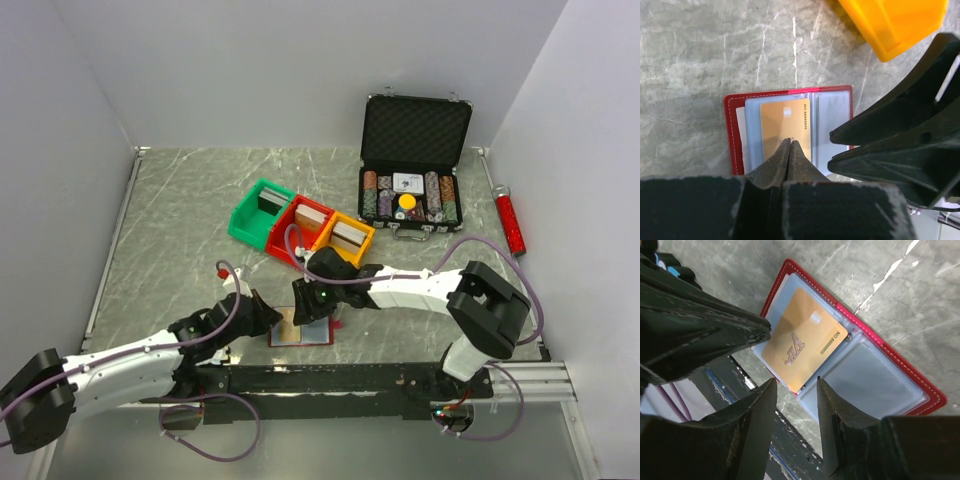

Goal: Take the credit cards out of the card holder
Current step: Place the card holder at the center of the board, then remove the credit card from the card holder.

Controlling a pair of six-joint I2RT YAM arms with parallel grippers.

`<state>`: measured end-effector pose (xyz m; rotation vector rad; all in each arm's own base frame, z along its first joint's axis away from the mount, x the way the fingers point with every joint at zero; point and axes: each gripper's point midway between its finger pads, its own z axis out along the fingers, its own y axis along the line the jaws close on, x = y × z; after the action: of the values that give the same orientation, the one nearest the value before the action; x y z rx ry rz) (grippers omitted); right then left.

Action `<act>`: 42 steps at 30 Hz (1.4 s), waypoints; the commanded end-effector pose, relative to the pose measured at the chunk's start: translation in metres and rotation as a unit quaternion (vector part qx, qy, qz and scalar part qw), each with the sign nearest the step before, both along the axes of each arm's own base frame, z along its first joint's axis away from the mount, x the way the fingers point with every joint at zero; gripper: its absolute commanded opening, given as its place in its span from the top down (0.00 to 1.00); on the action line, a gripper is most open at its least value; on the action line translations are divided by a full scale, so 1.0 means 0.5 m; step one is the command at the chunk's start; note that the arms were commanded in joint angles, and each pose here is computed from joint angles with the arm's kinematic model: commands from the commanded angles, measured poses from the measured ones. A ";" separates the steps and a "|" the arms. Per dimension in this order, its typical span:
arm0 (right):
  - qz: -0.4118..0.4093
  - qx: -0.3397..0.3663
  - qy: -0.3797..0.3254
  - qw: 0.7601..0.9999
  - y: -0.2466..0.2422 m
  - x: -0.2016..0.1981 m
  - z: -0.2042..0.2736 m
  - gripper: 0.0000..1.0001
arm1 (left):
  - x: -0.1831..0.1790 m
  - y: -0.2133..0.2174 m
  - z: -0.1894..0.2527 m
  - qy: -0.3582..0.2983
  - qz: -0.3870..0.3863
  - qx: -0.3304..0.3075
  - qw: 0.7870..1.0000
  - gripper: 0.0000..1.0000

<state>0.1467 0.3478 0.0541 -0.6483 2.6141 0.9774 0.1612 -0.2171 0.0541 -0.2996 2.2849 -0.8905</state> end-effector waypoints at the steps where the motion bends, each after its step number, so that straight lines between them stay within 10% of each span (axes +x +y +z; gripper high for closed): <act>1: -0.005 0.023 -0.001 1.000 0.011 0.014 0.009 0.54 | 0.007 -0.024 0.018 -0.014 -0.014 -0.022 1.000 0.99; 42: -0.009 0.050 0.001 0.999 0.030 0.032 0.030 0.51 | -0.019 0.035 -0.092 0.056 0.032 0.039 0.997 0.99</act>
<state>0.1554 0.3510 0.0424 -0.5920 2.6486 1.0217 0.1581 -0.2182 0.0285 -0.3639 2.3442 -0.8730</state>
